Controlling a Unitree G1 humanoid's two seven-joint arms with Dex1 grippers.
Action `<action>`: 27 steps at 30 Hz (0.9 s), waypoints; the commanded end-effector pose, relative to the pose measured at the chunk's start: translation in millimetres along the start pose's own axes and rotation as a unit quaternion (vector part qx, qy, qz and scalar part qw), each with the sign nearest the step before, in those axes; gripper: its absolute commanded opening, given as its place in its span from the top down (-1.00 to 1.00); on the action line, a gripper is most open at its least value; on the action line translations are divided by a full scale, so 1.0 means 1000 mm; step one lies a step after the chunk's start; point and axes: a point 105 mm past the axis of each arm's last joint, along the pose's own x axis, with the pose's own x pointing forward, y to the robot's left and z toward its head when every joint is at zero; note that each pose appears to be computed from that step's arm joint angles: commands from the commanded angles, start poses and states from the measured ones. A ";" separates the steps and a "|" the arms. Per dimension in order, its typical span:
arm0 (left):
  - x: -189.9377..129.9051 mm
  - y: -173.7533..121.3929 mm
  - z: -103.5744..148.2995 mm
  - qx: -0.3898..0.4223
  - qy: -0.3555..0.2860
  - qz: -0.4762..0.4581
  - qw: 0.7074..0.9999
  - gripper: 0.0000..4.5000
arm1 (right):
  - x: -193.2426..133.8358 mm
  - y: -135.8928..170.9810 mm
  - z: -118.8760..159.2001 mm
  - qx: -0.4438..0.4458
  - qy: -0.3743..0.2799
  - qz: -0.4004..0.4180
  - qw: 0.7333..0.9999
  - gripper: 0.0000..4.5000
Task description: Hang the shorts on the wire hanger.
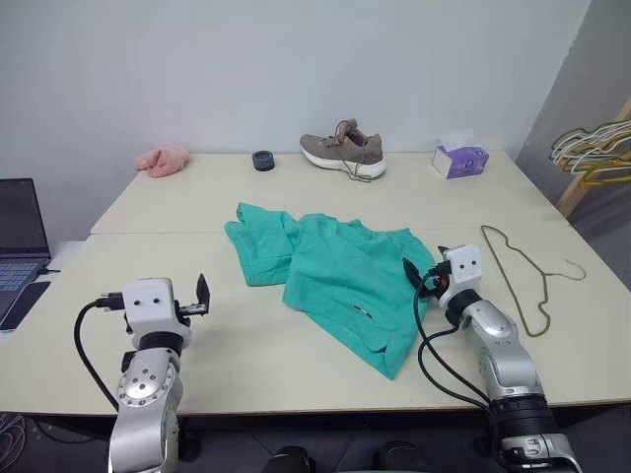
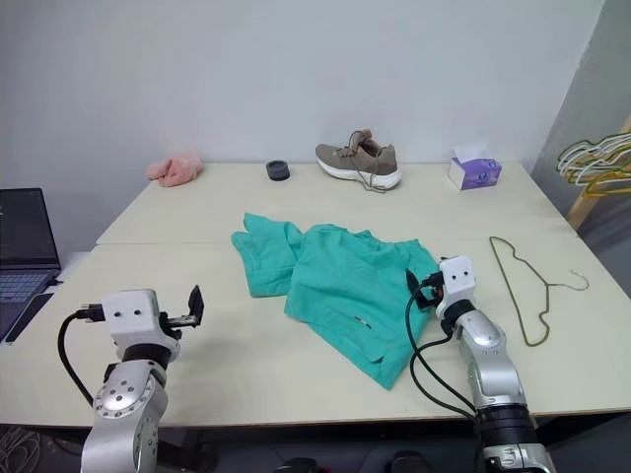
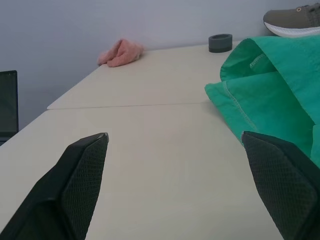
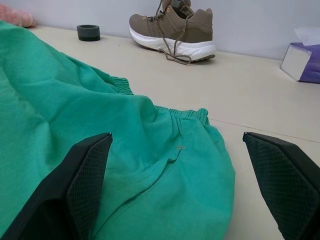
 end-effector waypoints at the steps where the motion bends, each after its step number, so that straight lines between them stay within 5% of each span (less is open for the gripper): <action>1: 0.000 -0.002 0.019 0.008 -0.040 -0.012 0.999 -1.00 | 0.001 -0.003 0.022 -0.003 -0.041 -0.002 0.999 -0.99; 19: 0.002 -0.012 0.022 0.022 -0.045 -0.039 0.998 -1.00 | -0.002 -0.001 0.025 -0.005 -0.049 0.004 0.999 -0.99; 27: -0.010 -0.035 0.034 -0.018 -0.079 -0.135 0.988 -1.00 | -0.005 -0.001 0.027 -0.011 -0.052 0.008 0.999 -0.99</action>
